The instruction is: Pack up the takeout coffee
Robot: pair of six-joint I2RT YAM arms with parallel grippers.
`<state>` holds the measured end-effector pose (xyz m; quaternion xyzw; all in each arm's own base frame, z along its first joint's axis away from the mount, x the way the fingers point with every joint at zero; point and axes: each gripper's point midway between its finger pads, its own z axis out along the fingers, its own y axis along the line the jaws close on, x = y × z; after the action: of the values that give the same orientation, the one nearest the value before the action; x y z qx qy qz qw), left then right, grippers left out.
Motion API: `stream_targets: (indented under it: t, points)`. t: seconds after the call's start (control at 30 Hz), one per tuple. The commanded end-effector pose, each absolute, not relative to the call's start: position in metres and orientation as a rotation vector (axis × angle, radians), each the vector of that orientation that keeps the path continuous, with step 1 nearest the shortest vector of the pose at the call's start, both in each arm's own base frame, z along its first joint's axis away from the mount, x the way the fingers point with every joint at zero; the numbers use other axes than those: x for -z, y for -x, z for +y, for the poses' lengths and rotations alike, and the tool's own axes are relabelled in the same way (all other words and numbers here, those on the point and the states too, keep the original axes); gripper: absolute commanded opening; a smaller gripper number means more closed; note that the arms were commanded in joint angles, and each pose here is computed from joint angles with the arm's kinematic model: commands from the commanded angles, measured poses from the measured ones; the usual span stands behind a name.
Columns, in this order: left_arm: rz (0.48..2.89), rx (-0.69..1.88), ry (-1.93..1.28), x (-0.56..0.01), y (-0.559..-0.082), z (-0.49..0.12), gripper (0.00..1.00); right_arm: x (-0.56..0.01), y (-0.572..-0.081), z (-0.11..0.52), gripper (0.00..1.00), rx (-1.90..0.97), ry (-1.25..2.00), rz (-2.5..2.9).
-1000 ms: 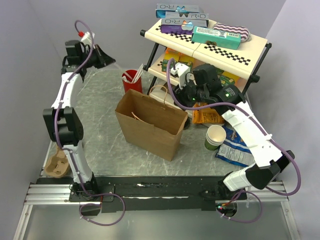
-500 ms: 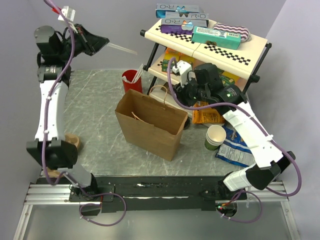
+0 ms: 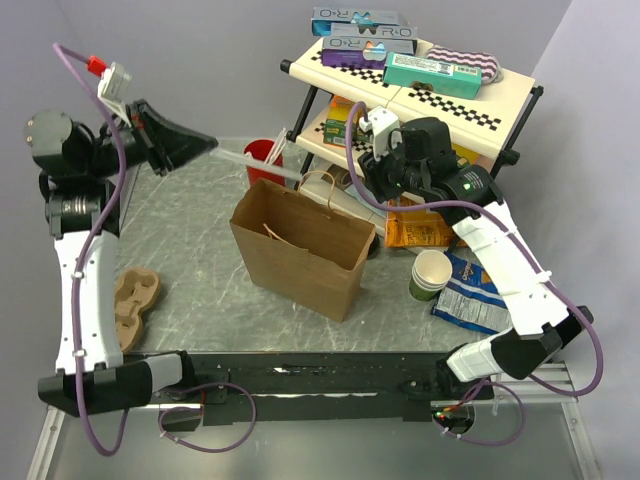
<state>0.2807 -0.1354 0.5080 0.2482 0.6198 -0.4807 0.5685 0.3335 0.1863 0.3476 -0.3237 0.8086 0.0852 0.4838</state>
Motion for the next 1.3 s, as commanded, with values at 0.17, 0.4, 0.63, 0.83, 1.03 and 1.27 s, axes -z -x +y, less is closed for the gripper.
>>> stream_targets:
  t: [0.17,0.4,0.63,0.83,1.03,1.27]
  points:
    - [1.473,1.253,-0.743,-0.514,-0.208,-0.146,0.01,-0.360,-0.334,0.178,0.49,-0.192,0.748,1.934]
    - [1.479,1.232,-0.783,-0.530,-0.195,-0.136,0.01,-0.362,-0.335,0.179,0.49,-0.198,0.747,1.933]
    - [1.501,1.230,-0.808,-0.531,-0.193,-0.130,0.01,-0.360,-0.335,0.179,0.49,-0.200,0.746,1.932]
    - [1.506,1.238,-0.792,-0.520,-0.206,-0.126,0.01,-0.365,-0.335,0.175,0.50,-0.188,0.741,1.922]
    - [1.508,1.249,-0.774,-0.508,-0.220,-0.125,0.01,-0.364,-0.333,0.171,0.50,-0.175,0.742,1.923]
    - [1.497,1.249,-0.783,-0.496,-0.237,-0.134,0.01,-0.366,-0.331,0.168,0.50,-0.168,0.740,1.918]
